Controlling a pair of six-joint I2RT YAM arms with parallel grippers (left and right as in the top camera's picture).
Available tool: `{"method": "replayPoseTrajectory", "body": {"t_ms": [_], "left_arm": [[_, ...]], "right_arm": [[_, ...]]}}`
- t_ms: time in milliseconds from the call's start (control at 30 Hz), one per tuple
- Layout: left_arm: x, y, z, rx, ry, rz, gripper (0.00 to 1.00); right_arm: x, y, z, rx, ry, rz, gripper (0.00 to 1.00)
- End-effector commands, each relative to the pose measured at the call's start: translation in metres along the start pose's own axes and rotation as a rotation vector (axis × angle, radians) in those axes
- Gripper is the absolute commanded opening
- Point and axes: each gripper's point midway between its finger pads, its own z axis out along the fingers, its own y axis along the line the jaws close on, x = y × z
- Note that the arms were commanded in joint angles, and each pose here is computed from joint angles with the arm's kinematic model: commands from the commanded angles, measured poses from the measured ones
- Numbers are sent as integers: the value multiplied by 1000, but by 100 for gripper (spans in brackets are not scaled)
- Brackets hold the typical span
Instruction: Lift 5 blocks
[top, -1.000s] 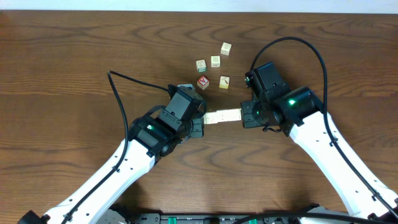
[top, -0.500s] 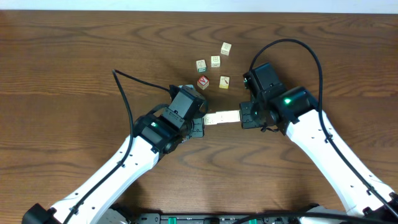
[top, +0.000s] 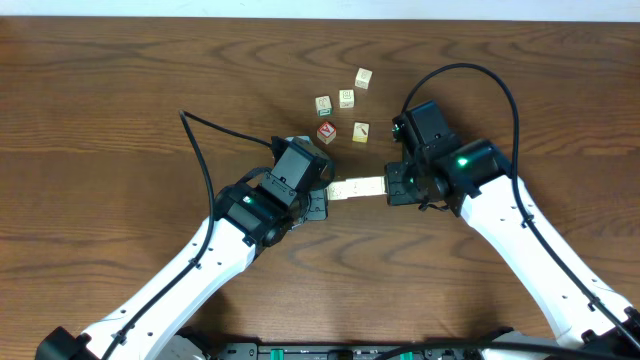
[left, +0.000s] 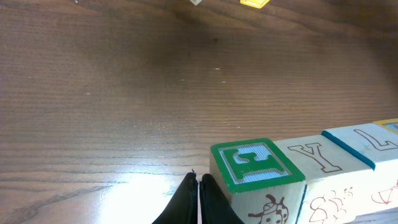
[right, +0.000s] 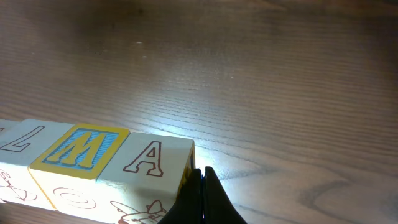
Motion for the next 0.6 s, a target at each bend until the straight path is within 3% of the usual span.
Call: {"method": "replayPoseTrajectory", "body": {"t_ms": [0,567], "left_arm": [[1,-91,-33,359,41,83,7],[4,-91,-27,348,57,78,7]], "right_arm": [[40,94,-9,-461,196,-82,1],[45,95,1,-489,202,-81,1]]}}
